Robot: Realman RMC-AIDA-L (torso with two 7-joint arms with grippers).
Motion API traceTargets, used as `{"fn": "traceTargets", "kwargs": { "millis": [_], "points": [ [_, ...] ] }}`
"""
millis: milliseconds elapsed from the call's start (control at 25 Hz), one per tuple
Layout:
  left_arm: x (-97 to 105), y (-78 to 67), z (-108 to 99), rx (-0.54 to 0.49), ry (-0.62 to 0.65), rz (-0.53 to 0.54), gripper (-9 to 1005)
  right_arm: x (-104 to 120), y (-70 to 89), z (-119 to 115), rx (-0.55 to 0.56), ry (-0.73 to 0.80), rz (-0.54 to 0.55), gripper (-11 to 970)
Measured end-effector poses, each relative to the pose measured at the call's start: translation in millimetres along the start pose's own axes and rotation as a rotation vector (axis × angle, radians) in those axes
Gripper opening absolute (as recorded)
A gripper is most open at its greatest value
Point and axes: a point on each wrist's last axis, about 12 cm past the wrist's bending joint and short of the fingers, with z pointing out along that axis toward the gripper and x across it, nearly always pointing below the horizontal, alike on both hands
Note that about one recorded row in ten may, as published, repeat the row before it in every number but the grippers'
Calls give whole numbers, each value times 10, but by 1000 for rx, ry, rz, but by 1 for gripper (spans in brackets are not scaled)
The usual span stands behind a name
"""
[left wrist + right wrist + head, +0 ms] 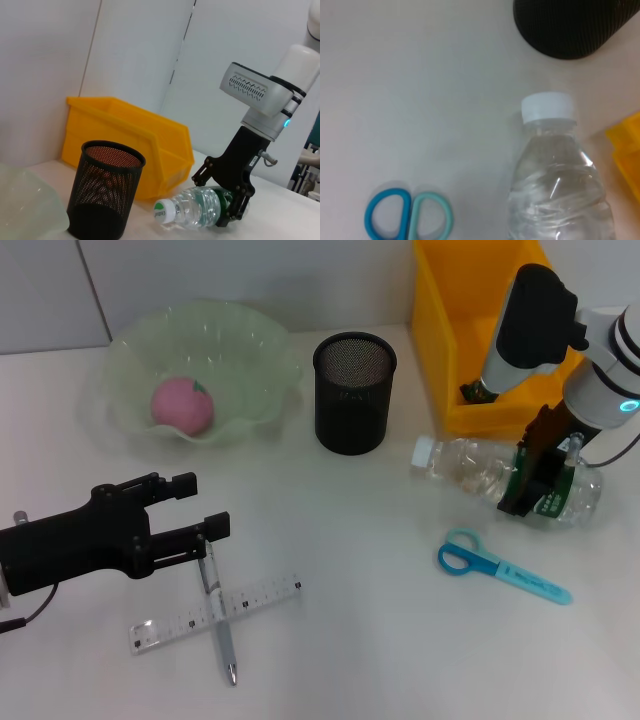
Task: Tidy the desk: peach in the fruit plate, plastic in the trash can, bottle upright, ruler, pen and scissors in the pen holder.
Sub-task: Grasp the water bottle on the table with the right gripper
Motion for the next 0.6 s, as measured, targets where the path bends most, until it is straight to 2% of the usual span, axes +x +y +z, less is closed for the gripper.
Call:
{"fn": "traceTargets", "kwargs": {
  "millis": [600],
  "points": [
    [-9,2,7,3,0,2,778,3,30,39,0,7,0,814]
  ]
}}
